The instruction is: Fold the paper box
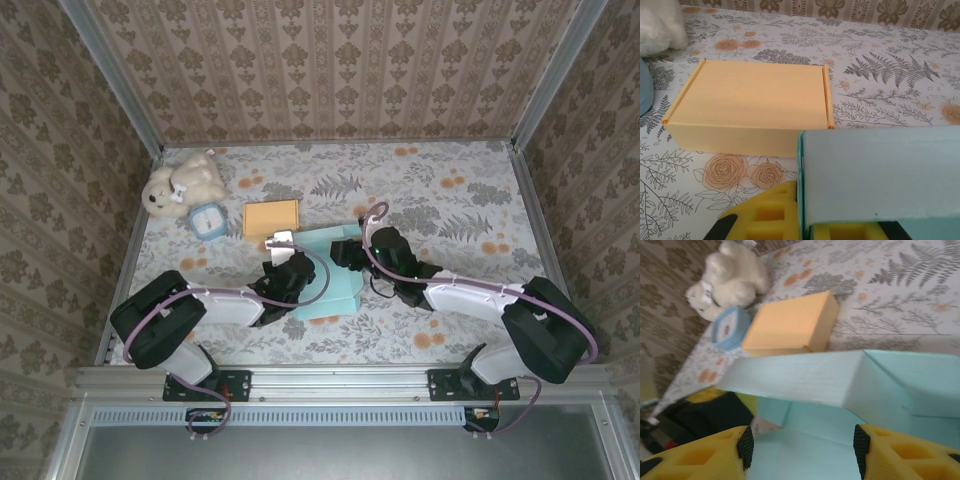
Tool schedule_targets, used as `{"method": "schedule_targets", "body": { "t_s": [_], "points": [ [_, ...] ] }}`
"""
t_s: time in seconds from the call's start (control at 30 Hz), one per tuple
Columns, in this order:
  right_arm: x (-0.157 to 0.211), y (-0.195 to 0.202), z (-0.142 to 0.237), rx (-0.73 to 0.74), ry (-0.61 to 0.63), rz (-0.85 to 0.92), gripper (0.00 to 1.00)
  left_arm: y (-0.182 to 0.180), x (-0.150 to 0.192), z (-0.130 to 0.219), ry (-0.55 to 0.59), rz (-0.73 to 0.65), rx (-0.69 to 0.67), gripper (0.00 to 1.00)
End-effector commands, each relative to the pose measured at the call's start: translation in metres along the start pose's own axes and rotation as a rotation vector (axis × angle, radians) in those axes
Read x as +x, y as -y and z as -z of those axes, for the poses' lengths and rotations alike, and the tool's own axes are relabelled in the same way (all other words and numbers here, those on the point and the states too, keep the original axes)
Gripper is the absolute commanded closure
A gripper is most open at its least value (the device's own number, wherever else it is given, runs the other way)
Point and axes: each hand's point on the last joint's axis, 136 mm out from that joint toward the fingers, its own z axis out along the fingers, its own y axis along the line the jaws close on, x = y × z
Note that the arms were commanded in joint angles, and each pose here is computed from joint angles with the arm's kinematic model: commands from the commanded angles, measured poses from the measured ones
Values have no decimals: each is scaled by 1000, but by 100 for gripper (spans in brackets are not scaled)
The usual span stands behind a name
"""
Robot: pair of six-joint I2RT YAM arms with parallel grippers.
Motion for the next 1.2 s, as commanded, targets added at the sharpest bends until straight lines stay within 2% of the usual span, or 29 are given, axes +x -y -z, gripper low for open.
{"method": "schedule_targets", "body": {
  "t_s": [0.0,0.33,0.7,0.93,1.17],
  "points": [
    [10,28,1,98,-30,68,41,7,-5,1,2,10,15,100],
    [18,59,-14,122,-39,23,41,9,-6,1,-4,10,24,100],
    [26,95,-24,213,-51,15,41,10,-4,3,-10,17,41,100],
    [26,84,-38,132,-44,33,41,12,-6,4,-11,24,54,100],
    [18,55,-40,-10,-15,57,44,13,-2,2,-21,20,56,100]
  ]
}}
